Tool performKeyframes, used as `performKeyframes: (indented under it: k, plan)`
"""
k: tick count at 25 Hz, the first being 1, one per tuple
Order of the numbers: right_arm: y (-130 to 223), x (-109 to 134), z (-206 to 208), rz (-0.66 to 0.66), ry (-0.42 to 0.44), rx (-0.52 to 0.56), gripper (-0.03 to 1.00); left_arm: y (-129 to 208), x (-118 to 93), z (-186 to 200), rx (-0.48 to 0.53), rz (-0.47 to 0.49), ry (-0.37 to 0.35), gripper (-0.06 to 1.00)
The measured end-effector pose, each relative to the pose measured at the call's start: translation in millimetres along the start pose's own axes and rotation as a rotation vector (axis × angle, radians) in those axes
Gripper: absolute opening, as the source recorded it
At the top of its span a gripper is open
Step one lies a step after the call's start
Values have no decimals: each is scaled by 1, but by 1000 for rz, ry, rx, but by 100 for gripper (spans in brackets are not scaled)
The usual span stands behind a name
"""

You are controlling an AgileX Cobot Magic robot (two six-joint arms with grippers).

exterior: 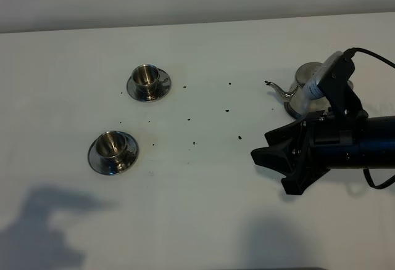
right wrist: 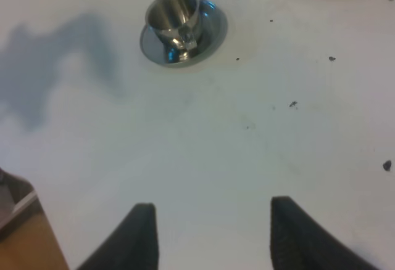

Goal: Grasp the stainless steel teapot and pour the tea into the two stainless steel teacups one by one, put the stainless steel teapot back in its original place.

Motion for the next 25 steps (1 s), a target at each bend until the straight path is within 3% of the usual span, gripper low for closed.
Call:
performKeyframes:
  k: [7, 17, 20, 25]
  plan:
    - [-4, 1, 0, 6, -1, -10, 41, 17, -15, -15, -117, -155, 102, 47]
    - [-4, 1, 0, 6, -1, -11, 41, 32, -19, -4, -245, -193, 146, 47]
    - [-4, 1, 0, 7, -1, -11, 41, 34, -16, -3, -254, -154, 120, 47]
    - [-4, 3, 0, 8, -25, -7, 41, 40, -6, 0, -240, 64, -35, 47]
Point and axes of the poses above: a point on each arm's last joint axis where the gripper is mounted, z pointing back along that axis away from the gripper, x along the wrist's bending axis when the last joint is at zero, y = z × x, the point moved 2 cm from there along -z, pointing out along that axis toward the gripper, and after that the axes turned 15 degrees about -z, right-handed, at the moved point
